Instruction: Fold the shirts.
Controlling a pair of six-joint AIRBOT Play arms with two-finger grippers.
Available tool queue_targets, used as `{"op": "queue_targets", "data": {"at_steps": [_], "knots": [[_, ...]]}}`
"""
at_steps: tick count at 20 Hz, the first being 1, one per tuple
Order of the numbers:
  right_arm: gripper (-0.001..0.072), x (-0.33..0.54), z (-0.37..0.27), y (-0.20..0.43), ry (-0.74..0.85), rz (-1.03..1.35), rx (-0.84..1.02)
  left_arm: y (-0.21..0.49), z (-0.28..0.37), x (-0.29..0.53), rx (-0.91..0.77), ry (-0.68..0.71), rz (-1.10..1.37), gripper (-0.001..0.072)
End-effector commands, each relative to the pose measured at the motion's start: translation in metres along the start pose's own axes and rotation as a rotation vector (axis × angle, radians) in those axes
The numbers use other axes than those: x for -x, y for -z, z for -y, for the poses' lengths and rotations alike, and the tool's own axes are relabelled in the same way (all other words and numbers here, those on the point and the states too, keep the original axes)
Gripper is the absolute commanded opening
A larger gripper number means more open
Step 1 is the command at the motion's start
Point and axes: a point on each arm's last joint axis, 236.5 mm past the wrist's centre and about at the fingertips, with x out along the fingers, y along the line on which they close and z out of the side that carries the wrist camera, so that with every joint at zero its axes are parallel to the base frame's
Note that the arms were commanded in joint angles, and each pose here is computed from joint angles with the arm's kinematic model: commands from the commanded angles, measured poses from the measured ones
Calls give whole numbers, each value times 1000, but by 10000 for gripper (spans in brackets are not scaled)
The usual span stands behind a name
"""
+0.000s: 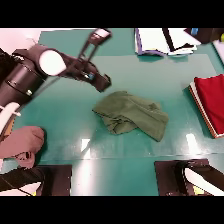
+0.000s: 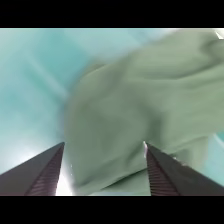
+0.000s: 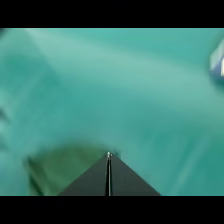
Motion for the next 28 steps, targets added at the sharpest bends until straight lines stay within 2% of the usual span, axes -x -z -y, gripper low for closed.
{"op": "queue_targets", "data": {"at_steps": [1,2,3,5,6,7,11,14,15,16,17,18,22,28], "knots": [[20,-24,43,92,41,-268,-145,27,-79,14,231,-80,-58,583],[21,-30,62,121,62,-324,-221,36,-96,16,273,-96,-70,583],[68,-36,82,154,81,-385,-309,46,-109,16,309,-107,-82,583],[497,-42,109,218,98,-502,-489,61,-120,11,364,-102,-101,583],[528,-45,116,249,96,-565,-570,68,-120,6,382,-95,-111,583],[528,-48,120,274,89,-614,-637,75,-121,0,390,-95,-121,583],[528,-77,99,332,-32,-735,-748,92,-112,-22,456,-48,-129,583],[515,-104,89,346,-46,-762,-723,107,-108,-33,484,-25,-171,583],[462,-110,88,347,-42,-762,-708,112,-107,-36,489,-19,-190,583],[363,-116,87,347,-37,-758,-690,115,-106,-38,493,-13,-202,583],[231,-120,86,346,-32,-749,-667,117,-104,-41,503,-2,-213,583],[31,-123,85,343,-34,-737,-634,119,-102,-45,511,13,-222,583],[19,-120,90,316,5,-619,-567,130,-82,-71,552,130,-274,584],[19,-108,91,294,27,-534,-533,184,-30,-129,497,199,-471,584]]}}
